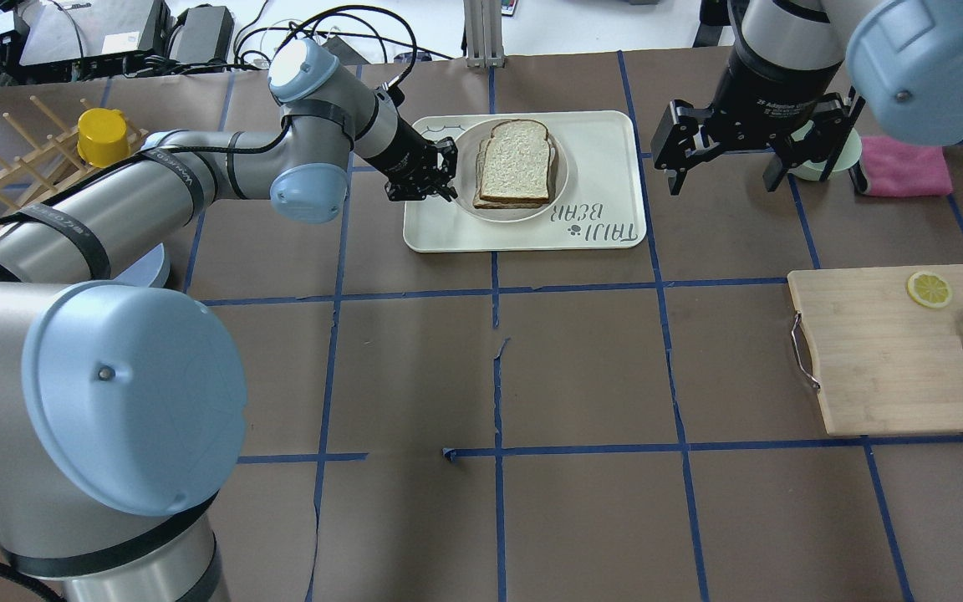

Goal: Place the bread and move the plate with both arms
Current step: 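Slide the plate with the left gripper onto the white bear tray, then open the left gripper and release the plate rim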

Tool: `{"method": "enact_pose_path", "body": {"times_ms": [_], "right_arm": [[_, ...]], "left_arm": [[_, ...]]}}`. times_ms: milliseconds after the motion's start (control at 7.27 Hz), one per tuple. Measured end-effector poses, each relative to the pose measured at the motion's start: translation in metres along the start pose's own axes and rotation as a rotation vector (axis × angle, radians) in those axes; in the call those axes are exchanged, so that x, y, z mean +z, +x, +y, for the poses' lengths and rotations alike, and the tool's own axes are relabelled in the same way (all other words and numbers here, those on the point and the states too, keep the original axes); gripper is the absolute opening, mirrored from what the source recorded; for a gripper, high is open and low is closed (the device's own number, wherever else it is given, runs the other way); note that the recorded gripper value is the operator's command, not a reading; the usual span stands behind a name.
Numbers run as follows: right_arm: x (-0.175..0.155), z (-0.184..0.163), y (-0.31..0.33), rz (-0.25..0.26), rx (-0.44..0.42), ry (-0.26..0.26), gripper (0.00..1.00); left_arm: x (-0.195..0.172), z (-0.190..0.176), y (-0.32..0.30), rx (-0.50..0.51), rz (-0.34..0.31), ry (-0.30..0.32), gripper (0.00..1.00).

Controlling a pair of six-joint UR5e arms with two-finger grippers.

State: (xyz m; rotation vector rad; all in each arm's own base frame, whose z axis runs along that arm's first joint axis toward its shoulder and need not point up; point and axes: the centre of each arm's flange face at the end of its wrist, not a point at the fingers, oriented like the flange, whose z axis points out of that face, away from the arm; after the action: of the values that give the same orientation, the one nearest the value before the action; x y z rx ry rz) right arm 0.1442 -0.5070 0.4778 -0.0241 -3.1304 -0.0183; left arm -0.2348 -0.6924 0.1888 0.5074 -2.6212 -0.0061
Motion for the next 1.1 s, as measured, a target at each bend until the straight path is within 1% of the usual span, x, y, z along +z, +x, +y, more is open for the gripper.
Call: {"method": "enact_pose_path", "body": {"times_ms": [138,275,412,688,962,1100], "right_arm": [[0.000,0.000,0.000,0.000,0.000,0.000,1.00],[0.000,0.000,0.000,0.000,0.000,0.000,1.00],[0.000,0.000,0.000,0.000,0.000,0.001,1.00],[0.000,0.000,0.000,0.000,0.000,0.000,1.00],[0.000,0.000,0.000,-0.001,-0.001,-0.001,1.00],[0.001,0.000,0.000,-0.002,-0.001,-0.001,1.00]], "left_arm": [[0.003,-0.001,-0.001,-0.011,-0.003,-0.002,0.13],[0.006,-0.002,-0.003,-0.016,-0.007,-0.004,0.94],[0.009,-0.002,-0.005,-0.016,-0.012,-0.008,1.00],[0.003,0.002,-0.004,-0.007,-0.014,-0.009,1.00],[-0.021,0.014,0.009,0.007,-0.032,0.004,1.00],[-0.043,0.028,0.018,0.012,-0.045,0.007,1.00]]}}
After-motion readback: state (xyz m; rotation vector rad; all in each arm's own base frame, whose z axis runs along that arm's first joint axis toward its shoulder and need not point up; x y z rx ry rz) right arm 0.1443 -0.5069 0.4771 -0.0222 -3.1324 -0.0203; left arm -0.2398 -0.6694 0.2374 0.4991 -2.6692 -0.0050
